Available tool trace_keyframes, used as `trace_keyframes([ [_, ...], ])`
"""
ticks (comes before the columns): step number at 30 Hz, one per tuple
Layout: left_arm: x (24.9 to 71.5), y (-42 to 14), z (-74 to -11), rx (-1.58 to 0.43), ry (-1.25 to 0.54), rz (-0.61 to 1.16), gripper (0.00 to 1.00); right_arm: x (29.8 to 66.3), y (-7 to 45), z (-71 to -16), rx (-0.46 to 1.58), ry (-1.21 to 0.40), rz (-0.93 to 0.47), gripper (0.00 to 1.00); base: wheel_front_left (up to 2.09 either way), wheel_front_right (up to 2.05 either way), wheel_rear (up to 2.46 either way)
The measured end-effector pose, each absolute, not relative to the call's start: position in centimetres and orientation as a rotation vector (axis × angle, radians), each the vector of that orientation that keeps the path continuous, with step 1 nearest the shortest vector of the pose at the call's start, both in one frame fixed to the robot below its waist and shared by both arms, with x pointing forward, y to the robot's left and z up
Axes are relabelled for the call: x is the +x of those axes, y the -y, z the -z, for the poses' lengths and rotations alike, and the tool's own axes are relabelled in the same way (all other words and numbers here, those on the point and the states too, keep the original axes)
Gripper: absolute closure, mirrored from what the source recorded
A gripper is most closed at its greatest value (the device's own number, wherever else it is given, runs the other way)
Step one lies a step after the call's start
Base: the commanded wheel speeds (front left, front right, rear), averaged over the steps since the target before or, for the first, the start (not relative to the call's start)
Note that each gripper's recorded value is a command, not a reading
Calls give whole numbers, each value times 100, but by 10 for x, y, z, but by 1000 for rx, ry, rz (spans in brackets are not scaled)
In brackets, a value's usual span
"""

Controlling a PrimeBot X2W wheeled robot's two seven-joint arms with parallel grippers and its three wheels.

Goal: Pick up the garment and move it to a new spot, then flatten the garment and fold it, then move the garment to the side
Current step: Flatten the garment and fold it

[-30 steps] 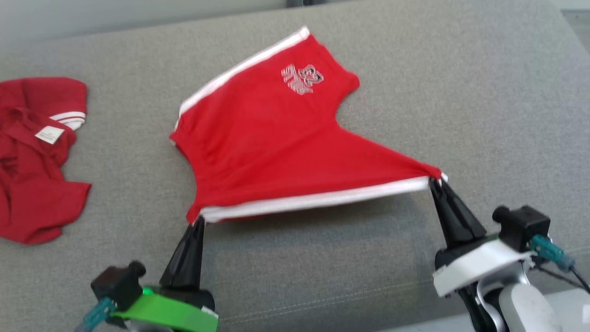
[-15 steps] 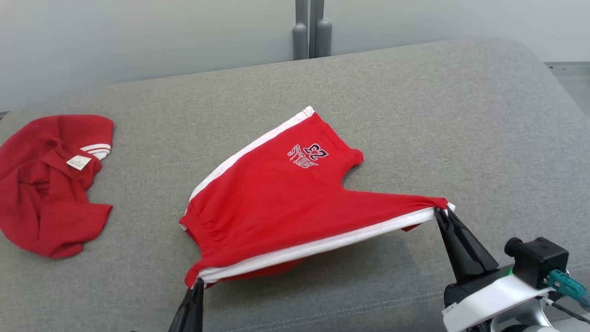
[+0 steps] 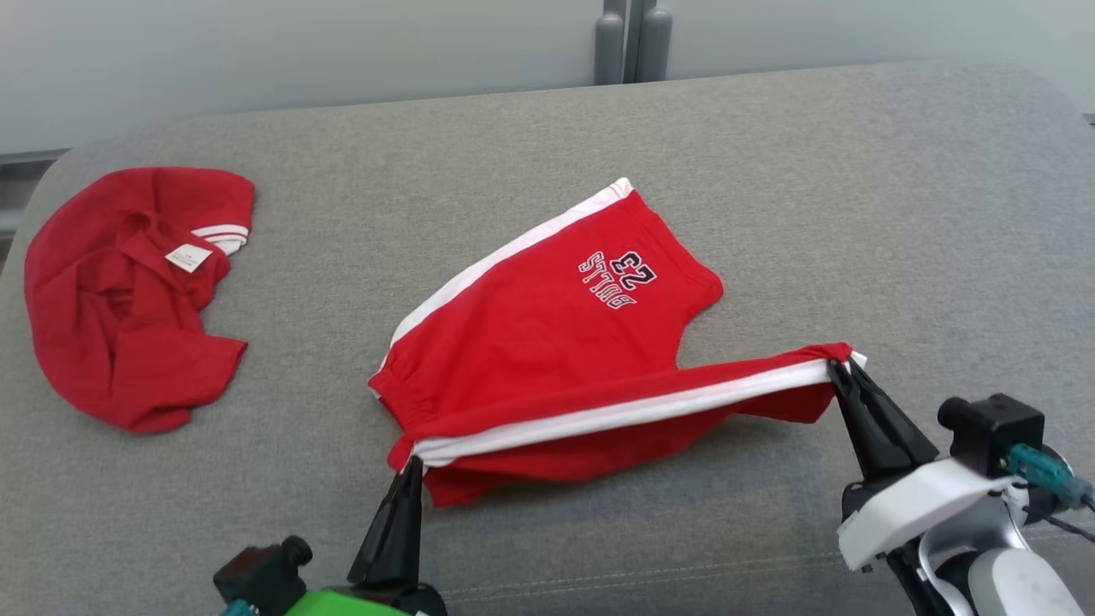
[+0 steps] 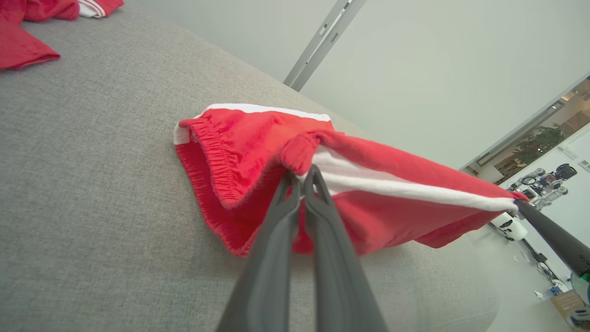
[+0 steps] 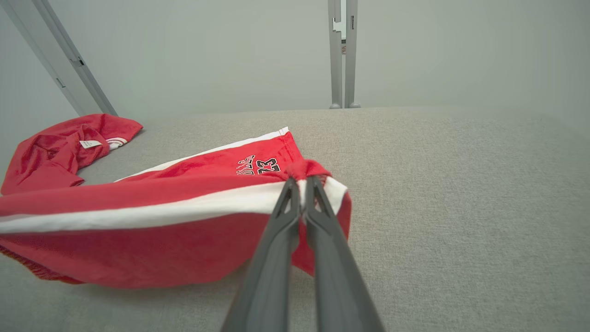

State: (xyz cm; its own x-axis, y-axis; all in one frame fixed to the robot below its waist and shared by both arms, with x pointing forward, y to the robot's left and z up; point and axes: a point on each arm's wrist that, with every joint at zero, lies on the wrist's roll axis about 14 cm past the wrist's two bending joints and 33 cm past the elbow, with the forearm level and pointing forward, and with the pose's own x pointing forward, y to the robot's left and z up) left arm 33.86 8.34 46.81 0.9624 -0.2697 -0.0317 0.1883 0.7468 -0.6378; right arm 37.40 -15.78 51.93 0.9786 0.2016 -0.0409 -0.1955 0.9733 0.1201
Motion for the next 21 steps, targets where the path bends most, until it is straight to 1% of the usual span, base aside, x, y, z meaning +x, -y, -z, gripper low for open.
trace_keyframes([
  [5, 363, -87, -467, -715, -145, 206, 100, 409, 148, -514, 74, -83, -259, 100, 0, 0, 0],
  [12, 398, -94, -464, -748, -205, 134, 100, 470, 127, -515, -7, -113, -346, 100, 0, 0, 0],
  [21, 434, -89, -452, -679, -301, 94, 100, 537, 91, -494, -92, -205, -438, 100, 0, 0, 0],
])
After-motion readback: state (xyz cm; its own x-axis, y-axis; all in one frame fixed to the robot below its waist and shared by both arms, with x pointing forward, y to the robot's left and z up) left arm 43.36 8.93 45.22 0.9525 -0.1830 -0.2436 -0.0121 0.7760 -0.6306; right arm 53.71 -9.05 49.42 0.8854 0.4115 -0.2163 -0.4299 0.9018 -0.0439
